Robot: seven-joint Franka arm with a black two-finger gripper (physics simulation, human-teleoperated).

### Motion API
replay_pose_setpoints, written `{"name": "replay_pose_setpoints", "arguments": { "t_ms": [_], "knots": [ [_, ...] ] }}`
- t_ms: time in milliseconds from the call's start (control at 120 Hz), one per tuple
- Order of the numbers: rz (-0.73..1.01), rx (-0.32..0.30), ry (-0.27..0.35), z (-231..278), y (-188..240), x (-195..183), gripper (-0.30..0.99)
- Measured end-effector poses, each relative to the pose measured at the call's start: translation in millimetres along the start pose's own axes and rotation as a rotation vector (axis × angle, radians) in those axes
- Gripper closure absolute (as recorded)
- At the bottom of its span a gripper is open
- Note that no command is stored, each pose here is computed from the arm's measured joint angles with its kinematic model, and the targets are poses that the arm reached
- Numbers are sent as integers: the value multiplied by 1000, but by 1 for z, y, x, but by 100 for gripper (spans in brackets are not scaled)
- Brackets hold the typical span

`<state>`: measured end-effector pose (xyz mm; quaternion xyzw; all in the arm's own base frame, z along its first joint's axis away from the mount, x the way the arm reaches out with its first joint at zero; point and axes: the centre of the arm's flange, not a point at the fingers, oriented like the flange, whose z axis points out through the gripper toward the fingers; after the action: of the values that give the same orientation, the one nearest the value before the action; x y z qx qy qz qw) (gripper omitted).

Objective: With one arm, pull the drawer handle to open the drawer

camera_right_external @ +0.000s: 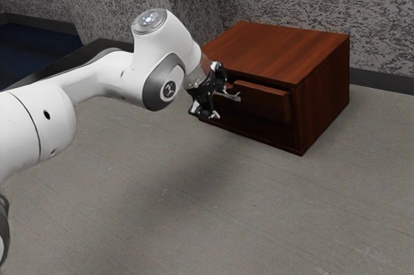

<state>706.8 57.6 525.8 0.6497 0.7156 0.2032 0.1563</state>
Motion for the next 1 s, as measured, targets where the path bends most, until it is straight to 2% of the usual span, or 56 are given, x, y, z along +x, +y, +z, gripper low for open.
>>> {"name": "replay_pose_setpoints", "arguments": {
  "t_ms": [542,1000],
  "knots": [
    [-7,36,2,-17,-22,2,34],
    [-23,38,0,-39,-42,3,36]
  ]
}}
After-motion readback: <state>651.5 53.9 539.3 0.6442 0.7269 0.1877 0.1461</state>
